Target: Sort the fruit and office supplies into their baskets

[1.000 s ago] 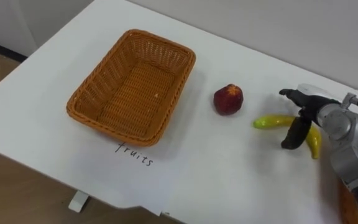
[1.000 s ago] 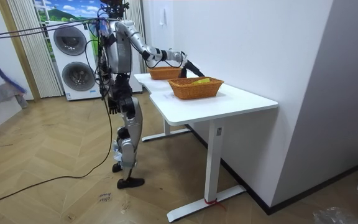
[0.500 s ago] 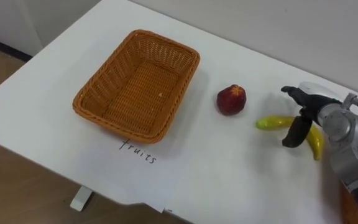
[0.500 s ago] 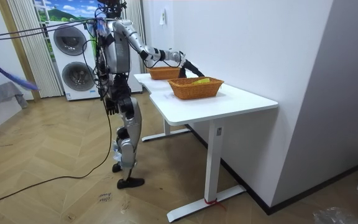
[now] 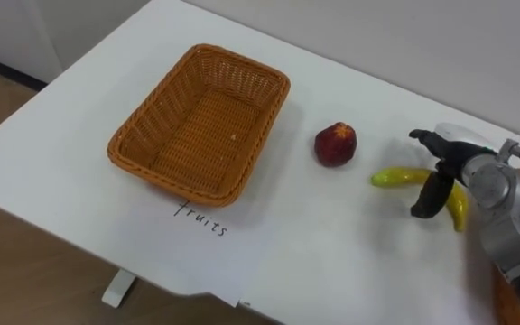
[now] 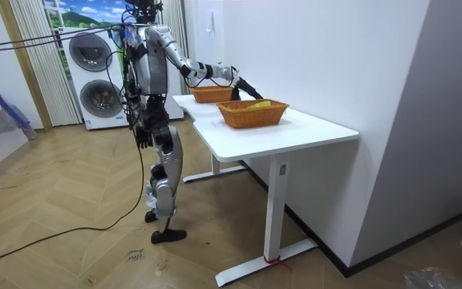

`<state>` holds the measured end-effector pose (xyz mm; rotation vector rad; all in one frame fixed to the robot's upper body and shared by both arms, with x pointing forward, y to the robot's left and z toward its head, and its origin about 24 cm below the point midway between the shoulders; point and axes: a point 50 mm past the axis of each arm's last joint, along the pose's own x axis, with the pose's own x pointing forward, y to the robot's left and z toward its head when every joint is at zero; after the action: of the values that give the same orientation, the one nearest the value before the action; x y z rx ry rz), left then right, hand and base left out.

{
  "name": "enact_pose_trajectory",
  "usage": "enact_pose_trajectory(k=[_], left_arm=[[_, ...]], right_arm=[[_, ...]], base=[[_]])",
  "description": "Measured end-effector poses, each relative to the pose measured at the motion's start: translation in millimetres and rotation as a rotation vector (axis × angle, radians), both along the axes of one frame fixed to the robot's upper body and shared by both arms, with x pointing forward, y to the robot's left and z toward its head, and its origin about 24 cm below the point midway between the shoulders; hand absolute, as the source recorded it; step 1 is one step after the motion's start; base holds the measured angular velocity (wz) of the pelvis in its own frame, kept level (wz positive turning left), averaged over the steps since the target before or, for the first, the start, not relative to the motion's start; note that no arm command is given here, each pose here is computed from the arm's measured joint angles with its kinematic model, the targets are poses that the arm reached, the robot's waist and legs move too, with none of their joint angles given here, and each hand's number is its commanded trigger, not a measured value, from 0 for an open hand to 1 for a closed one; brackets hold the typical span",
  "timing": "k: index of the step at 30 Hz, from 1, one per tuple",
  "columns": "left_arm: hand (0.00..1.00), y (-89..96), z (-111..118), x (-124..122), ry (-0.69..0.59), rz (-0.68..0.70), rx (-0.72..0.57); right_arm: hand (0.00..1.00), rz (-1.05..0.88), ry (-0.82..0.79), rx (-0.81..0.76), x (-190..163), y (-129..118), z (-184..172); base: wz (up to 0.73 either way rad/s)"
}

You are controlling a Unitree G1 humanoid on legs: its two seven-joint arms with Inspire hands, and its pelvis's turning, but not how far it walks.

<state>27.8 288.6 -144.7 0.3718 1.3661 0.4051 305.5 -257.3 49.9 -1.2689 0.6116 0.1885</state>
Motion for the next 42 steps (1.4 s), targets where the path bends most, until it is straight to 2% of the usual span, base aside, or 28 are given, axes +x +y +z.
enact_pose_trajectory(k=[20, 21, 22, 29, 37, 42], left_arm=[[0.0, -2.0, -3, -7, 0.039, 0.003, 0.01], [0.0, -2.3, -3, -7, 0.043, 0.0, 0.012], [0.0, -2.7, -3, -7, 0.047, -0.002, 0.013], [0.0, -4.7, -3, -5, 0.053, -0.024, 0.023], [0.0, -6.7, -3, 1, 0.045, -0.047, 0.036], [0.0, -6.0, -3, 2, 0.039, -0.042, 0.038]], right_arm=[[0.0, -0.061, 0.124, 0.077, -4, -9, -29], [0.54, -0.066, 0.127, 0.081, -4, -10, -29], [1.0, -0.068, 0.129, 0.082, -3, -11, -29], [1.0, -0.078, 0.103, 0.07, -2, -12, -28], [1.0, -0.091, -0.013, 0.013, 2, -14, -21], [1.0, -0.086, -0.015, -0.006, 1, -16, -25]], base=[[0.04], [0.04], [0.03], [0.0], [0.0], [0.0]])
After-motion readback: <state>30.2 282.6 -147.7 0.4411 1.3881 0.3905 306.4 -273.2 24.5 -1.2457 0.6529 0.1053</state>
